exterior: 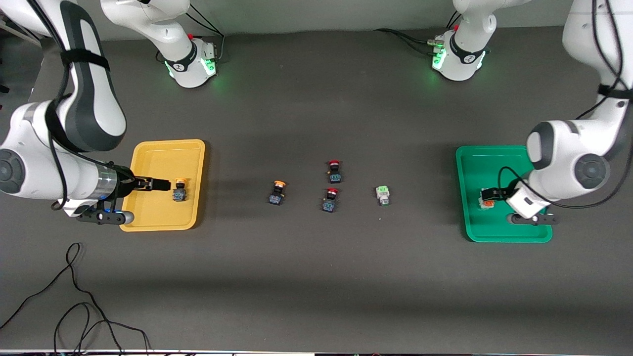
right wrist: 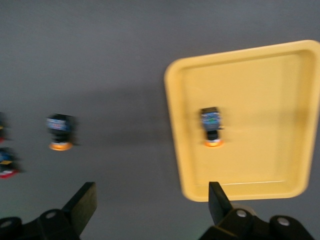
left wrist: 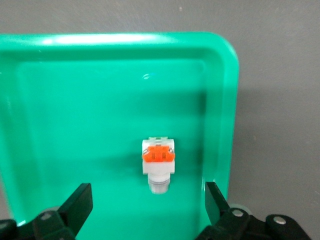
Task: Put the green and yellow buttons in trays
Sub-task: 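Release the yellow button in the yellow tray while the left gripper releases the orange switch, then reach the right gripper to another yellow button while the left gripper grasps the green switch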
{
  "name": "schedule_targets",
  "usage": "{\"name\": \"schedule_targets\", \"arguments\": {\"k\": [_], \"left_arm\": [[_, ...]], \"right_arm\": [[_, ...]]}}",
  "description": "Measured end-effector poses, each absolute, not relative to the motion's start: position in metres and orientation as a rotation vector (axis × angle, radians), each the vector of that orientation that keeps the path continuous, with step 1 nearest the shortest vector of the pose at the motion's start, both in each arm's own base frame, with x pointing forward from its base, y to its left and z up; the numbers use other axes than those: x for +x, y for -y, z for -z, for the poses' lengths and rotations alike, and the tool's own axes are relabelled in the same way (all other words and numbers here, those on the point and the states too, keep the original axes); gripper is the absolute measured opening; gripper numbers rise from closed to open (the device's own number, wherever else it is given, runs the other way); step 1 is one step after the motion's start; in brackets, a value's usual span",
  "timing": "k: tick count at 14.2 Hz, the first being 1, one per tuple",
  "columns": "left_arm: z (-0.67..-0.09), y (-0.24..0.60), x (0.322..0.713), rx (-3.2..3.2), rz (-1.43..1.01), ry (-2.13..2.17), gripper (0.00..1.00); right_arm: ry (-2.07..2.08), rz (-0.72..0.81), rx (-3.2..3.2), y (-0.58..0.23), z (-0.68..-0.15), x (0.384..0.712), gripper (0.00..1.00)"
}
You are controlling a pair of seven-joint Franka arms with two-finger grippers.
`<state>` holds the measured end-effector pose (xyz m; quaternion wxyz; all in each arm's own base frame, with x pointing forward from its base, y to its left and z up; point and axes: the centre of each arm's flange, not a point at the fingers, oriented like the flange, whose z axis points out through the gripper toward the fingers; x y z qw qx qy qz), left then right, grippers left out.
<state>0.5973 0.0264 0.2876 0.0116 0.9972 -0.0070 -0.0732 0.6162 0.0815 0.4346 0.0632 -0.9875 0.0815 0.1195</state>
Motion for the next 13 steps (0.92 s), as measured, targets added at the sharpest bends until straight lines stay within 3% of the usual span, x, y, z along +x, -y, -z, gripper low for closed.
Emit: {"name": "schedule_targets", "arguments": {"k": [3,6,9,13], "left_arm": [[-0.385,-0.029,0.616,3.116,0.289,0.016,1.0],[-0.451,-0.009,0.615,3.103,0.223,-0.007,1.0],[-0.463,0.071,0.608,3.107,0.206,-0.073,1.0],[-0.434,0.221,0.583,3.122,0.177,-0.162,1.0]], "right_arm": [[-0.373,-0.331,-2.986,-0.171,-0.448,0.618,0.99],[-0.409,-0.348,-3.028,-0.275,-0.405,0.618,1.0],[-0.386,-0.321,-3.061,-0.336,-0.332,0.618,0.99],[-0.388,-0.347,-3.094,-0.349,-0.263,0.618,0.99]]}}
